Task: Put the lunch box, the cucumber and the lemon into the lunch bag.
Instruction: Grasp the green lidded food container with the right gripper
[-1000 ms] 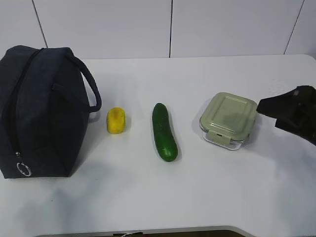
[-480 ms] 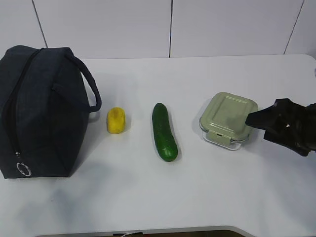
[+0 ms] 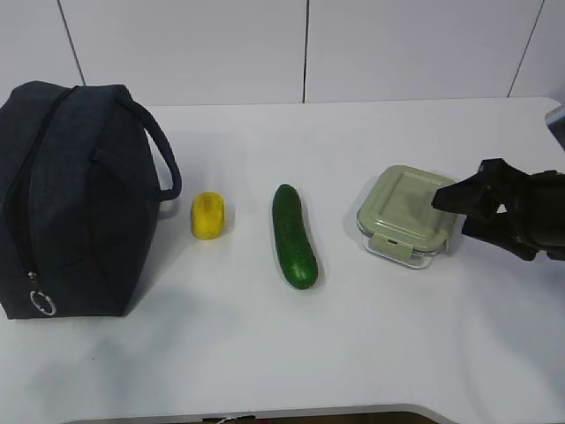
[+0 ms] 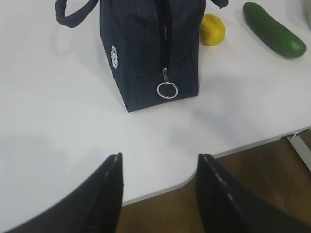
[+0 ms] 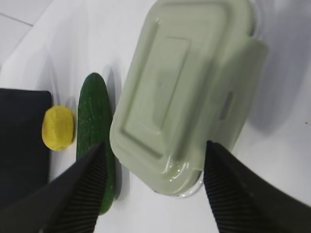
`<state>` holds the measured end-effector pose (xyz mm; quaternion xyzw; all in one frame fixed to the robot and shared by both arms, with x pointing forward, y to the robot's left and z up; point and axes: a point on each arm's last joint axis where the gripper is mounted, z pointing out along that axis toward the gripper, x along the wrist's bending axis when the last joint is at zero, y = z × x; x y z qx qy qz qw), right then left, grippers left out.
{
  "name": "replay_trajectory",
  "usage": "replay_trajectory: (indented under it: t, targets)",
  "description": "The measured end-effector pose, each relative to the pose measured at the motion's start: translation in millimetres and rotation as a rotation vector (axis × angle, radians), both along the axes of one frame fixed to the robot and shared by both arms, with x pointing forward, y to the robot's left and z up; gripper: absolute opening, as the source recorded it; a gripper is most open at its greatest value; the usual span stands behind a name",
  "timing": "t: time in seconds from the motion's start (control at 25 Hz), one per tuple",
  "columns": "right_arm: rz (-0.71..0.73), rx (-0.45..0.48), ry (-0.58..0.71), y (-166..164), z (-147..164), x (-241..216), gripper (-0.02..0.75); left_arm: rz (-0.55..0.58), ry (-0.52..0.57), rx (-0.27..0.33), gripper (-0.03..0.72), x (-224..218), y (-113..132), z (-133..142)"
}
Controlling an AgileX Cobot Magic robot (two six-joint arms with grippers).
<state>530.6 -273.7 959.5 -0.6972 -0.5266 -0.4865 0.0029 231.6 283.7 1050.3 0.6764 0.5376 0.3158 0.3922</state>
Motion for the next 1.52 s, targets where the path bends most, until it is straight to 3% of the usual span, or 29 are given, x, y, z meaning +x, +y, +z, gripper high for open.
replay_trajectory:
  t: [0.2,0.56,0.88,1.52]
  targets:
    - [-0.019,0.099,0.004,-19.4,-4.5,2.3,0.501,0.0,0.0,0.0,0.35,0.0,0.0,0.0]
    - [0.015,0.143,-0.005,-18.9,-6.0,2.8,0.501,0.0,0.0,0.0,0.35,0.0,0.0,0.0]
    - [0.041,0.236,0.056,-25.6,-33.0,5.8,0.501,0.0,0.0,0.0,0.35,0.0,0.0,0.0]
    - [0.038,0.268,0.036,-42.7,-45.6,24.7,0.501,0.0,0.0,0.0,0.35,0.0,0.0,0.0]
